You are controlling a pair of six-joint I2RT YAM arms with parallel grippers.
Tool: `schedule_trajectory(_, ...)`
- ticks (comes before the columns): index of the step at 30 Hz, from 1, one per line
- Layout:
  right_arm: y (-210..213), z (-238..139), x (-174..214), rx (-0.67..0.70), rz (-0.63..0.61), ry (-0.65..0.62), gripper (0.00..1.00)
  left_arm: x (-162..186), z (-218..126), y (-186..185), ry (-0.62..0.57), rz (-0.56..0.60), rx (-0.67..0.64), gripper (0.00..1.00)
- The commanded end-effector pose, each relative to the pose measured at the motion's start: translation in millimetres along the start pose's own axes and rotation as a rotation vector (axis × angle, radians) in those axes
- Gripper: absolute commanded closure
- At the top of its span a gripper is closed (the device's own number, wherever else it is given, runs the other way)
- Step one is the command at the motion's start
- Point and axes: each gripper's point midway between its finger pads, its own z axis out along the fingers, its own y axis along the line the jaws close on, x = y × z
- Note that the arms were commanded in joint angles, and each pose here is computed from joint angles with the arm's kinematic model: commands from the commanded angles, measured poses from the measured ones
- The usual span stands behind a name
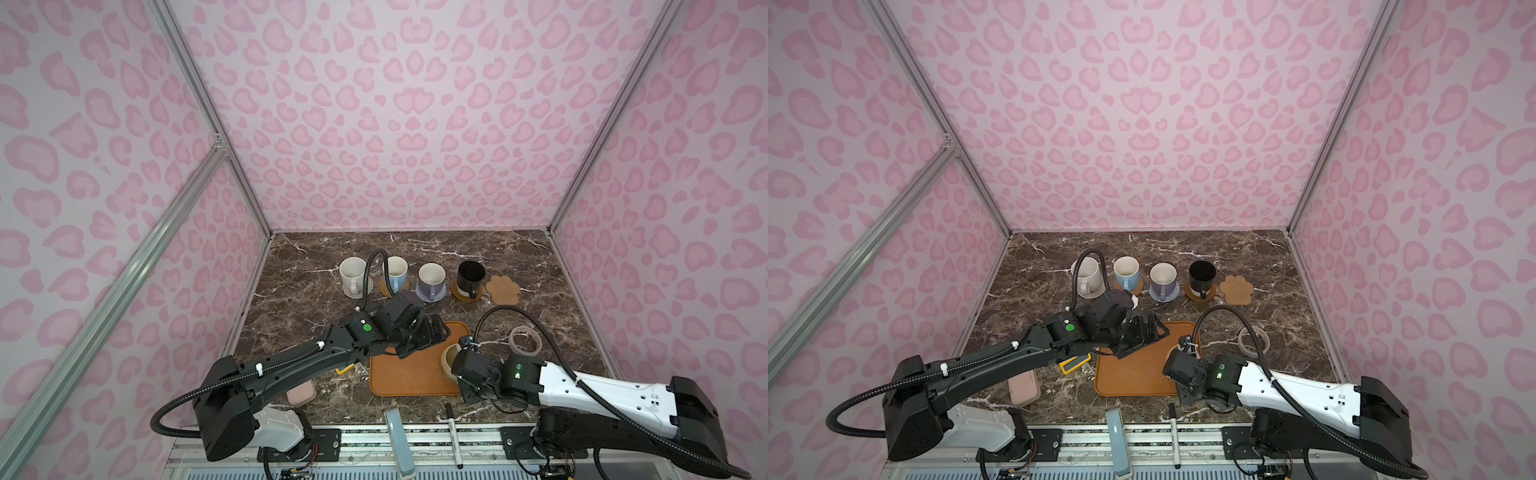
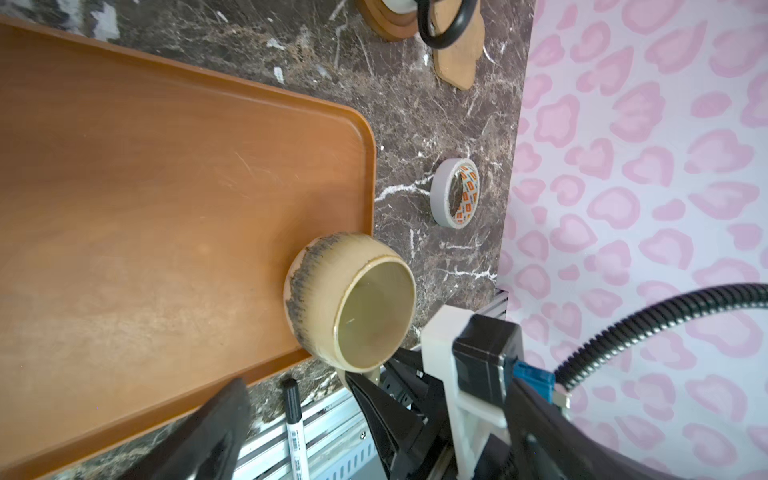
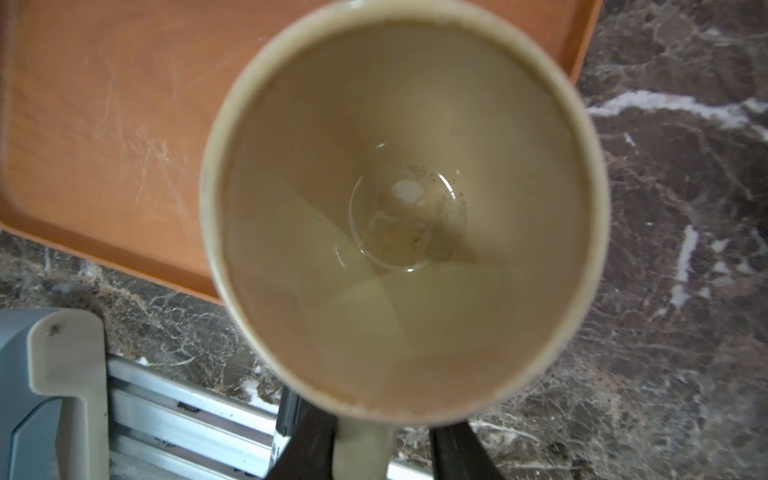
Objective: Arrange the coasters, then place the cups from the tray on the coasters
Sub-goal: 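Lower the right gripper into the cream glazed mug and grip it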
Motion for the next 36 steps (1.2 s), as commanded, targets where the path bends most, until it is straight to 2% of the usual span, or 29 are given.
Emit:
schedule_trajectory(1,-5,0,-9,0.036,0.029,-0.051,0.67,-10,-1,-13,-0.056,-0.032,0.048,0.03)
schedule_trajectory(9,-1,6,-7,0.007,0.019,-0.051,0.77,-8,4,-5,-0.067,-0.109,0.061,0.03)
schedule_trajectory(14,4,7,-7,-0.003,0.002,-0.034,0.89,-9,3,8,-0.099,-0.17,0.057,0.03)
schedule_trajectory(21,4,5,-8,-0.008,0.011,-0.039,1.0,-9,4,7,-0.105,-0.176,0.06,0.03)
schedule_trajectory(36,4,5,-7,-0.01,0.026,-0.027,1.0,-5,8,13,-0.094,-0.171,0.047,0.03)
